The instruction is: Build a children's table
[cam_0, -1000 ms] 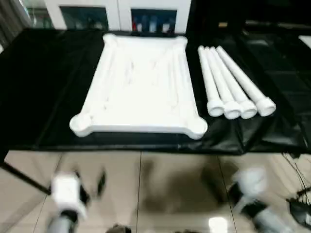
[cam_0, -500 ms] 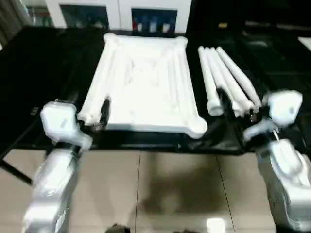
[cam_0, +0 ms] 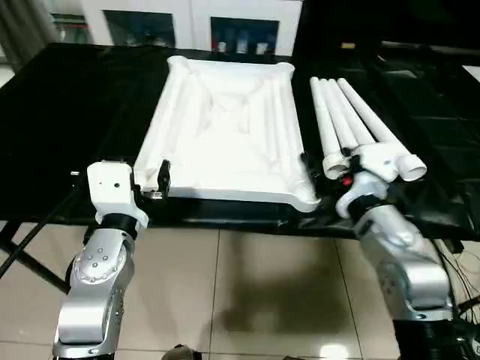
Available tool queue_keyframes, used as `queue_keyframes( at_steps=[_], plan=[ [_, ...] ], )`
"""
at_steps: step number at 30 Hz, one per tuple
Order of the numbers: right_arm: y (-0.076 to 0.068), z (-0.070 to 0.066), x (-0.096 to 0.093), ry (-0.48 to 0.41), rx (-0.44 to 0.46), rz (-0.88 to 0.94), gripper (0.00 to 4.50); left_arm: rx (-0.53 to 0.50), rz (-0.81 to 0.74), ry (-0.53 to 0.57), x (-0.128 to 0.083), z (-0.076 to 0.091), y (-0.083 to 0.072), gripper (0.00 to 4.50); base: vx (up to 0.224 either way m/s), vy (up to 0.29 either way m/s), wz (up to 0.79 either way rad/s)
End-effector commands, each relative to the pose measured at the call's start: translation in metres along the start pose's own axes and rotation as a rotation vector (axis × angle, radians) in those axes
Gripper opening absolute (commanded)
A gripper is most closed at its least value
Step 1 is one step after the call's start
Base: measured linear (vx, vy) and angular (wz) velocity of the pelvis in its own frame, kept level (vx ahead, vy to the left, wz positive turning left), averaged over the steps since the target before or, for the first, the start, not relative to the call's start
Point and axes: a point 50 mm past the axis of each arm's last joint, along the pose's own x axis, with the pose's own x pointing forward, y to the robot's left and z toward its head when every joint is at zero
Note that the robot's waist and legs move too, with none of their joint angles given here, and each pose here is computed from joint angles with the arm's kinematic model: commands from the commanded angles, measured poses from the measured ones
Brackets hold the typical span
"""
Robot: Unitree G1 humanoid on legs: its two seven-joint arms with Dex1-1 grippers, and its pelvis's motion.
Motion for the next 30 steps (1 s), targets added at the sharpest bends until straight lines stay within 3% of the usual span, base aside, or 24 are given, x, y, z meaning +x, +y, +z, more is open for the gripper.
queue_keyframes(
  at_steps=[1, 7, 18, 30],
  plan=[
    [0.001, 0.000, 0.001, 0.011, 0.002, 0.001, 4.42, 0.020, -0.009, 0.020, 0.000, -0.001, -0.003, 4.48, 0.000, 0.000, 0.00],
    [0.009, -0.003, 0.002, 0.027, 0.015, 0.020, 4.42, 0.056, -0.043, 0.035, 0.001, -0.003, -0.006, 4.48, 0.000, 0.000, 0.00],
    [0.007, -0.004, -0.003, 0.027, 0.019, 0.013, 4.42, 0.058, -0.070, 0.035, 0.003, -0.001, -0.010, 4.48, 0.059, -0.001, 0.00],
    [0.004, -0.002, -0.005, 0.028, -0.007, 0.004, 4.42, 0.038, -0.091, 0.048, -0.001, -0.005, -0.020, 4.48, 0.095, 0.002, -0.27]
  ],
)
